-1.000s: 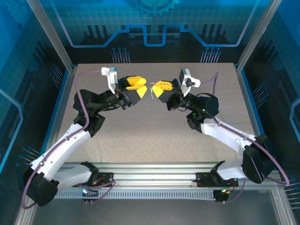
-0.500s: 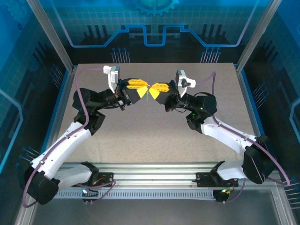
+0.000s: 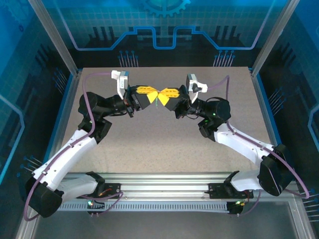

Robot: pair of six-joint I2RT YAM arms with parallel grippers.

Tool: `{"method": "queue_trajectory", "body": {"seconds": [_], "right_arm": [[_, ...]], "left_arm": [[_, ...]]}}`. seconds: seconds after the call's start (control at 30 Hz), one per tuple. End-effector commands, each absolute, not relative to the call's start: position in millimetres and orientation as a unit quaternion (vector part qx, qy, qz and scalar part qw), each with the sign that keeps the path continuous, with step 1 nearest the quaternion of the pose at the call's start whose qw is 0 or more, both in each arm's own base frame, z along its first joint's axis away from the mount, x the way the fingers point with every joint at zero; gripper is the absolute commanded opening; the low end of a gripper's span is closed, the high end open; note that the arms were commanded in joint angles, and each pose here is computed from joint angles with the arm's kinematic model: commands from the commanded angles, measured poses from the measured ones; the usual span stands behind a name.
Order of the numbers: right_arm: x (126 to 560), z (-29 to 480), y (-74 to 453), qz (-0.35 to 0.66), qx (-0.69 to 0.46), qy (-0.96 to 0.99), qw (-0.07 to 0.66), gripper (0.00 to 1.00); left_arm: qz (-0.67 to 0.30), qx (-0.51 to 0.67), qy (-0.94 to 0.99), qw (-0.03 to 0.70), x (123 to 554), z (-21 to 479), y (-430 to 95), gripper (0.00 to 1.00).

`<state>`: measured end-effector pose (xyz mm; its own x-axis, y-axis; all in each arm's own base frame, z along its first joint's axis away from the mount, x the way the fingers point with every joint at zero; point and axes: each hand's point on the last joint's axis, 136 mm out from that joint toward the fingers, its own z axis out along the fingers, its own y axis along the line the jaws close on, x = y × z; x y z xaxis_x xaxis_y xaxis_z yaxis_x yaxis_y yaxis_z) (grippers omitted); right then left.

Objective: Remove the keys from the keyring

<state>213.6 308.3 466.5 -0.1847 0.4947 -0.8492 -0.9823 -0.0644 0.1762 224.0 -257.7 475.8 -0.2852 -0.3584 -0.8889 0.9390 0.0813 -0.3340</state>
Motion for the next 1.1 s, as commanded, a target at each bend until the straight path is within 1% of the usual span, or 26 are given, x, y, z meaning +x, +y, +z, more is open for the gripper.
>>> {"method": "queue_trajectory", "body": {"seconds": [0.0,0.03,0.1,0.27,0.33,0.43,0.57,0.6,0.67,0.77,0.87,0.93,1.0,1.07], "right_arm": [[207.0,486.9,300.6,0.654,-0.311,0.373,0.58,0.08],[207.6,487.3,300.1,0.653,-0.31,0.374,0.58,0.08],[209.7,487.1,300.2,0.649,-0.312,0.383,0.579,0.08],[210.9,486.9,301.8,0.637,-0.32,0.4,0.576,0.07],[211.1,486.9,301.5,0.634,-0.323,0.405,0.574,0.07],[212.2,486.1,301.0,0.633,-0.322,0.408,0.574,0.07],[213.3,486.7,299.5,0.637,-0.318,0.405,0.574,0.08],[213.3,486.5,299.5,0.637,-0.319,0.406,0.573,0.08],[212.6,485.7,301.0,0.639,-0.322,0.407,0.568,0.08],[211.1,485.1,301.9,0.641,-0.326,0.406,0.565,0.08],[210.2,483.8,303.2,0.638,-0.331,0.411,0.56,0.07],[211.1,481.4,304.9,0.637,-0.334,0.418,0.555,0.07],[211.4,478.9,307.6,0.636,-0.34,0.426,0.546,0.07],[211.7,477.6,308.8,0.634,-0.342,0.43,0.544,0.07]], "left_arm": [[-0.612,0.31,0.494,0.534,208.2,485.1,-254.3,0.06],[-0.61,0.311,0.494,0.535,207.7,484.9,-253.8,0.05],[-0.607,0.311,0.496,0.537,207.5,482.7,-253.4,0.0],[-0.594,0.317,0.507,0.537,206.9,476.7,-253.1,0.0],[-0.591,0.317,0.509,0.54,206.0,475.2,-252.1,0.16],[-0.59,0.314,0.509,0.543,205.7,474.9,-250.9,0.18],[-0.59,0.311,0.51,0.543,206.5,474.7,-250.3,0.19],[-0.591,0.313,0.509,0.542,206.3,474.9,-250.8,0.16],[-0.592,0.313,0.51,0.539,207.3,475.2,-251.9,0.14],[-0.595,0.32,0.511,0.532,208.0,476.1,-254.6,0.05],[-0.593,0.321,0.512,0.532,210.0,476.5,-255.6,0.05],[-0.592,0.323,0.512,0.532,210.1,476.7,-256.2,0.01],[-0.592,0.323,0.515,0.529,211.2,475.8,-257.3,0.07],[-0.593,0.325,0.515,0.526,211.1,474.8,-258.1,0.09]]}}
